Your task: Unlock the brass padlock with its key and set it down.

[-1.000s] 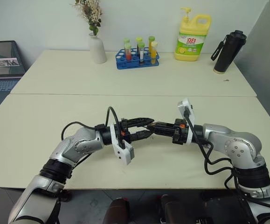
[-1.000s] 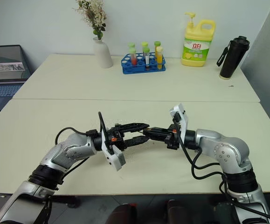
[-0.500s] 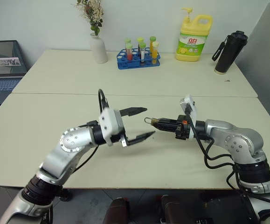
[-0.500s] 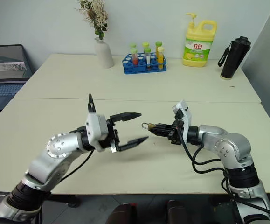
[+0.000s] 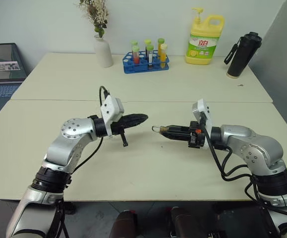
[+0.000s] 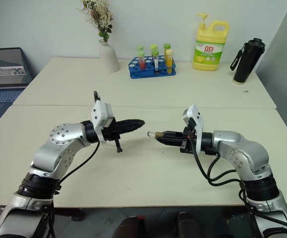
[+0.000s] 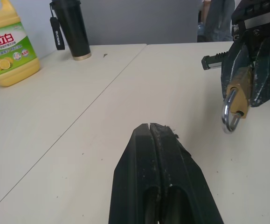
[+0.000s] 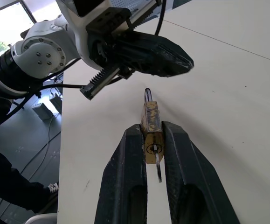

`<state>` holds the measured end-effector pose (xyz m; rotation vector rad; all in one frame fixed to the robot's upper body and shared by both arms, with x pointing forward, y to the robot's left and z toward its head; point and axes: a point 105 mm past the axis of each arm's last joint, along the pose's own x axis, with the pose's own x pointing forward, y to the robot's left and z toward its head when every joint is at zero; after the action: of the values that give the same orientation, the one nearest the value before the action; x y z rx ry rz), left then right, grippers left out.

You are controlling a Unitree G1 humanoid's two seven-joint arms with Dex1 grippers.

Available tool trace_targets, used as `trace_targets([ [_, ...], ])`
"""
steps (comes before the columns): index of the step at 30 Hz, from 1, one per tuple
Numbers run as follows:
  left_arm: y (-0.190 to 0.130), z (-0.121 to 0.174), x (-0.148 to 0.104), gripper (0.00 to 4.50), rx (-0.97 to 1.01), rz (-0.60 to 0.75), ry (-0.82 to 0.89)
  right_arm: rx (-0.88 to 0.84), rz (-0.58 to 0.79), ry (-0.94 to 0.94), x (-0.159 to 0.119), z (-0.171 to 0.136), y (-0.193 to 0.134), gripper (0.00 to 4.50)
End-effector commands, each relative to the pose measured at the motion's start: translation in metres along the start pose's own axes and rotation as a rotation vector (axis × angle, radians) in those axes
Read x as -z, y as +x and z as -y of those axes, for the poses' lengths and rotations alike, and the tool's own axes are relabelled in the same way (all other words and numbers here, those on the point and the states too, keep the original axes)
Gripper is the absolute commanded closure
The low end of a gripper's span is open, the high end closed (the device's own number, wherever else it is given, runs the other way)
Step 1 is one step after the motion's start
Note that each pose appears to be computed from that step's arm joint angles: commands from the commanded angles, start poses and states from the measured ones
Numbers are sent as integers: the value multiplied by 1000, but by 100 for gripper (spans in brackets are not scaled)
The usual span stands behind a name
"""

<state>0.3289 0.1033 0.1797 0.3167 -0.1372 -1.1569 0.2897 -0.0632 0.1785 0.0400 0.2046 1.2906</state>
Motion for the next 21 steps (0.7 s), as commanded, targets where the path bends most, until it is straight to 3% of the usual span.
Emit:
trace_targets([
  [1, 10, 10, -8, 450, 72, 34, 24, -34, 49, -59, -17, -10, -1, 436],
  [12, 10, 33, -11, 450, 171, 46, -44, -3, 56, -35, -16, -5, -3, 436],
  [21, 0, 36, -21, 450, 169, 44, -67, 12, 36, -38, -11, 1, -3, 436],
])
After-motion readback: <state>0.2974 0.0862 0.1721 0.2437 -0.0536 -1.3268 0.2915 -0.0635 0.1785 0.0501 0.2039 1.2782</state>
